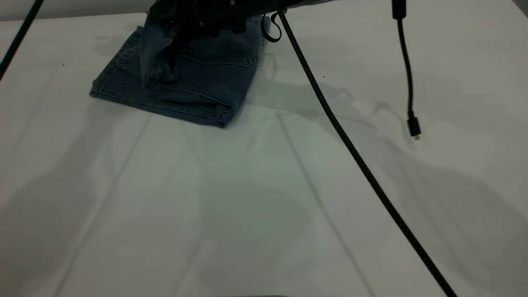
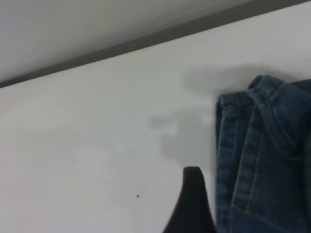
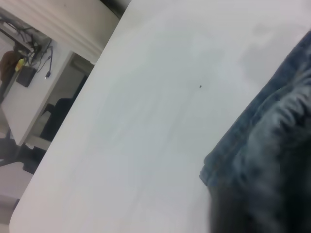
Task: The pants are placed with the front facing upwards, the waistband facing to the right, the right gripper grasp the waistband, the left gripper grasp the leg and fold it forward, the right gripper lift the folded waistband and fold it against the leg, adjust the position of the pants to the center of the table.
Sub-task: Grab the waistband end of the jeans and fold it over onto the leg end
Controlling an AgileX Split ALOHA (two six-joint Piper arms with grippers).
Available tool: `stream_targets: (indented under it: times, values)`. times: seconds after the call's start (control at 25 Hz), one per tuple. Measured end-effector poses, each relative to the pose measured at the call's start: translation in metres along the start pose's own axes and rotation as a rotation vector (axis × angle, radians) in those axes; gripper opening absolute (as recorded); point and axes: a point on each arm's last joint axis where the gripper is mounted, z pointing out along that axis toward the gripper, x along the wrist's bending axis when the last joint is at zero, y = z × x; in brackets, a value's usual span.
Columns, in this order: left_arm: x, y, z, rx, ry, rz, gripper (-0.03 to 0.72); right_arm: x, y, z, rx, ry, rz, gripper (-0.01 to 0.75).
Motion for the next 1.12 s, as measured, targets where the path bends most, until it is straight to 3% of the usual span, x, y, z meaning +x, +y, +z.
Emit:
stream_targets:
  times: [0.16, 0.28, 0.56, 0.64, 0.8, 0.92, 1.0, 1.12]
  values:
    - [0.0, 0.0, 0.0, 0.0, -0.003, -0.001, 0.548, 0.0, -0.001, 0.0, 0.013, 0.006, 0.019, 0.602]
    - [0.0, 0.0, 0.0, 0.0, -0.003, -0.001, 0.548, -0.003, -0.003, -0.002, 0.053, -0.01, -0.004, 0.674]
    - [-0.006, 0.0, 0.0, -0.002, -0.068, -0.029, 0.548, -0.028, 0.012, -0.028, 0.137, -0.024, 0.03, 0.641]
    - [-0.008, 0.0, 0.0, -0.003, -0.086, -0.036, 0.547, -0.018, 0.022, -0.033, 0.146, 0.061, 0.037, 0.608]
    - [-0.009, 0.0, 0.0, -0.003, -0.095, -0.04, 0.547, 0.032, 0.03, -0.026, 0.165, 0.304, 0.039, 0.576]
    - [-0.01, 0.001, 0.0, -0.004, -0.115, -0.049, 0.547, 0.063, 0.027, -0.018, 0.21, 0.389, -0.016, 0.573]
    - [-0.014, 0.001, -0.001, -0.006, -0.154, -0.057, 0.547, 0.064, 0.03, -0.02, 0.236, 0.366, -0.036, 0.573]
    - [-0.021, 0.002, -0.002, -0.012, -0.219, -0.055, 0.547, 0.035, 0.043, -0.035, 0.262, 0.251, -0.006, 0.573]
